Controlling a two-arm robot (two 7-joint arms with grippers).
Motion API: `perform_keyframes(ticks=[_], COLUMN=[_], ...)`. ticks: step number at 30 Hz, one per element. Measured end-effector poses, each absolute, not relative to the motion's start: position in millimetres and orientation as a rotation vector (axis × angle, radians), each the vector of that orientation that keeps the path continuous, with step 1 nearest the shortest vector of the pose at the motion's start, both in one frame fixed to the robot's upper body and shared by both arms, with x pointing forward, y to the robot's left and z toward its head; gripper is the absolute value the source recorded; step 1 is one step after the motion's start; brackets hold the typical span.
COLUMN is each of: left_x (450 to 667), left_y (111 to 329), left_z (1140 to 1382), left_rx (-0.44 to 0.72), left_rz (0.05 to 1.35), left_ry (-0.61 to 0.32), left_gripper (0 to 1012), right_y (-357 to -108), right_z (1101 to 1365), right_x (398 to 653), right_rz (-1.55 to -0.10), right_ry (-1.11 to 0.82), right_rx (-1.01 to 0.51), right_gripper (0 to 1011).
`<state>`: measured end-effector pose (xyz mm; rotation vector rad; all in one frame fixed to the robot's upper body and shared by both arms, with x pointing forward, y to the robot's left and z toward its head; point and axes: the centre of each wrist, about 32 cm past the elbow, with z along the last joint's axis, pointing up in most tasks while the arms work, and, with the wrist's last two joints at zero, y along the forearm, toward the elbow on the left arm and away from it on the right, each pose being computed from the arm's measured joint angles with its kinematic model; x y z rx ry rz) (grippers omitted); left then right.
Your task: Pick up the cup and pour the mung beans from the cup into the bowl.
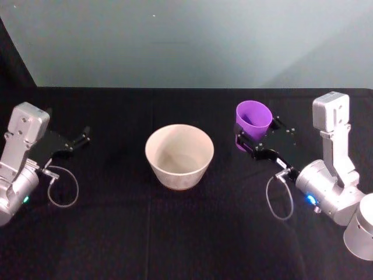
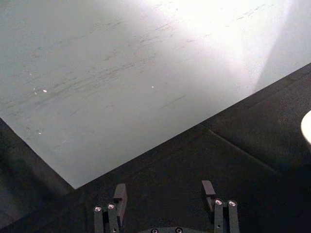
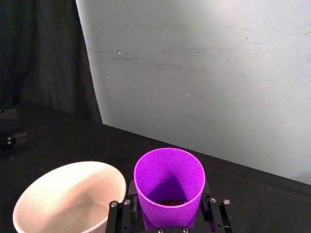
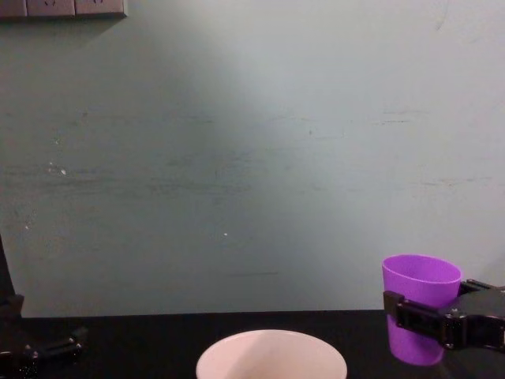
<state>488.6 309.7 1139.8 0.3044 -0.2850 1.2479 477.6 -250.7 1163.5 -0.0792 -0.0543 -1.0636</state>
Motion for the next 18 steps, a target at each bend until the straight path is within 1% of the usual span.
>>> perform_keyframes(ticks=[15,18], left_x=[488.6,488.6], left_y=[309.7,309.7], left_z=[1139.8,1139.8], left_rx=[0.304,0.304], left_rz=[1.248,1.248], left_ry=[-0.285,-0.285], left_gripper=[1000,1000], right_y=[-250.7,-249.7], right_z=[1163.5,1166.4], right_x=[477.6,478.9], right_rz=[-1.064,-1.058], right_ry=[-0.054,-0.070], right_rx=[-0.079,-0.104], right_gripper=[726,726])
